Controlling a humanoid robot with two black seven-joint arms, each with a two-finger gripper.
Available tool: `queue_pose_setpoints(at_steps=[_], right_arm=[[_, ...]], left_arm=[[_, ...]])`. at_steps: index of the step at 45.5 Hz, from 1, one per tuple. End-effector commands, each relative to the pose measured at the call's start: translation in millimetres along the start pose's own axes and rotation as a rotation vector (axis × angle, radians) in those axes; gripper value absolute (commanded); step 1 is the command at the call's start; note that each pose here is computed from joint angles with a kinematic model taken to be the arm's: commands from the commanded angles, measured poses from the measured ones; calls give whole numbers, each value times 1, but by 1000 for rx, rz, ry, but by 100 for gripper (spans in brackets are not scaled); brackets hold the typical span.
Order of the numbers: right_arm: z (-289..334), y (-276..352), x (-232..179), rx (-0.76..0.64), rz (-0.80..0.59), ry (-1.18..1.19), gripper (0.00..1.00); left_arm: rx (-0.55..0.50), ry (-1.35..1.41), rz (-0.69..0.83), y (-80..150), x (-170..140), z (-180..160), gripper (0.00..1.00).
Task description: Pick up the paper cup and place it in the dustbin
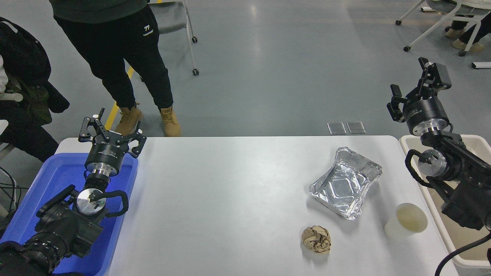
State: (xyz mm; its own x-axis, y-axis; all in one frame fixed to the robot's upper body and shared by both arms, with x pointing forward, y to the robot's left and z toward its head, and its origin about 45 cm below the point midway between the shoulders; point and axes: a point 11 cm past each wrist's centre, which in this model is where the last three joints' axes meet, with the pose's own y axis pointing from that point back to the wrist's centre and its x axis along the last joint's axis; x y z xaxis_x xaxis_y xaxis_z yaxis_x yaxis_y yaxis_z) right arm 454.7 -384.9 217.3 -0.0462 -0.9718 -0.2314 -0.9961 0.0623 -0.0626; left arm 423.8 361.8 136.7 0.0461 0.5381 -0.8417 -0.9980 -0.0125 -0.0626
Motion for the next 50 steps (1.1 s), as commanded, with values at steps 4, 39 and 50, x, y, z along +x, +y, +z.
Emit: queue_pose_setpoints(at_steps=[4, 39, 50], right_arm=[[1, 0, -2, -2, -4, -1, 100], [1, 15, 21, -10, -64, -65, 100], [3, 16, 28, -29, -34, -18, 100]], left_arm=[[3, -5, 1, 0, 0, 0, 99], [0, -3, 3, 0, 1, 0, 99], [0, -2, 1, 0, 0, 0, 99]])
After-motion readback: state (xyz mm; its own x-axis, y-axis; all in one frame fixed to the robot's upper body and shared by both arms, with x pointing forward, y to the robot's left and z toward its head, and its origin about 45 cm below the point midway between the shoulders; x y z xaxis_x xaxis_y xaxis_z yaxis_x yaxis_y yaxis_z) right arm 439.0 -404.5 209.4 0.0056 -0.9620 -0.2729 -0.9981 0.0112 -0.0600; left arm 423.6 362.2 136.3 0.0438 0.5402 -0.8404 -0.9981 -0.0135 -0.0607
